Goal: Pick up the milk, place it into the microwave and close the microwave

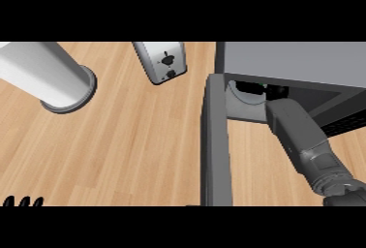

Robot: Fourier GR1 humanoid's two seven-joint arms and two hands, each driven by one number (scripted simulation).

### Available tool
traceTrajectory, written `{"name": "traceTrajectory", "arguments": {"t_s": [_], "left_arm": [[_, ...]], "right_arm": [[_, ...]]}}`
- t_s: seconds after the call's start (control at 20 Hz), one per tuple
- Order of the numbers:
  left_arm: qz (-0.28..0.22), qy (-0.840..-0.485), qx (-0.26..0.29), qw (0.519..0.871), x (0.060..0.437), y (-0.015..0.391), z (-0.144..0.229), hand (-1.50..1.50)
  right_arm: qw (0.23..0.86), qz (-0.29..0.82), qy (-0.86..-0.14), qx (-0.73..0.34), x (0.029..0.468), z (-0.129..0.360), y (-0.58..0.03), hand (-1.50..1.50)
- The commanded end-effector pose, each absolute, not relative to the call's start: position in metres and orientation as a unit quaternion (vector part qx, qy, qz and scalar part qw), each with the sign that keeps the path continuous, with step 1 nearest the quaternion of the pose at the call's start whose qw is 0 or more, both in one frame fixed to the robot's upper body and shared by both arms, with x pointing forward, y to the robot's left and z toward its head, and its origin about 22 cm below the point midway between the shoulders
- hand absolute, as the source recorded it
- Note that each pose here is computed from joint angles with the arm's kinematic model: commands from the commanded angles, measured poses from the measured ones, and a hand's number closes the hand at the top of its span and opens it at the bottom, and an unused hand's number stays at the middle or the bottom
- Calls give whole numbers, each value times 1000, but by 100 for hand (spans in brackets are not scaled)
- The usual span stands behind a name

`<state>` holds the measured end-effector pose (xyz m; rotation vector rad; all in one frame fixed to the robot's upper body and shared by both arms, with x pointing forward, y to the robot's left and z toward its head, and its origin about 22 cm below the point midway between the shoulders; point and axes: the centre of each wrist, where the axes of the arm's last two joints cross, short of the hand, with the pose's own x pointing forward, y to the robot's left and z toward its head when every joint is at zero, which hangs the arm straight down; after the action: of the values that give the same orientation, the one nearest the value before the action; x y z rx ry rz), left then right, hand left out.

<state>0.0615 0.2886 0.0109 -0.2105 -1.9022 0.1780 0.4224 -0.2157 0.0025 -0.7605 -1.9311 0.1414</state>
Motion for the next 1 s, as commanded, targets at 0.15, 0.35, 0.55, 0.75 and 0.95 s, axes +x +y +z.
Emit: {"name": "traceTrajectory", "arguments": {"t_s": [0.15, 0.35, 0.55, 0.75, 0.95], "left_arm": [[68, -811, -89, 575, 67, 292, 10, -150], [66, -809, -98, 575, 73, 291, 8, -150], [56, -805, -114, 580, 73, 286, 5, -150], [56, -812, -105, 572, 75, 290, 8, -150], [38, -812, -102, 574, 80, 294, 8, -150]], "right_arm": [[460, 45, -782, -418, 431, 17, -217, 150], [451, 39, -782, -429, 434, 24, -225, 150], [450, 39, -776, -440, 433, 21, -215, 150], [506, 76, -605, -610, 389, -35, -285, -150], [514, 76, -579, -629, 387, -42, -274, -150]]}}
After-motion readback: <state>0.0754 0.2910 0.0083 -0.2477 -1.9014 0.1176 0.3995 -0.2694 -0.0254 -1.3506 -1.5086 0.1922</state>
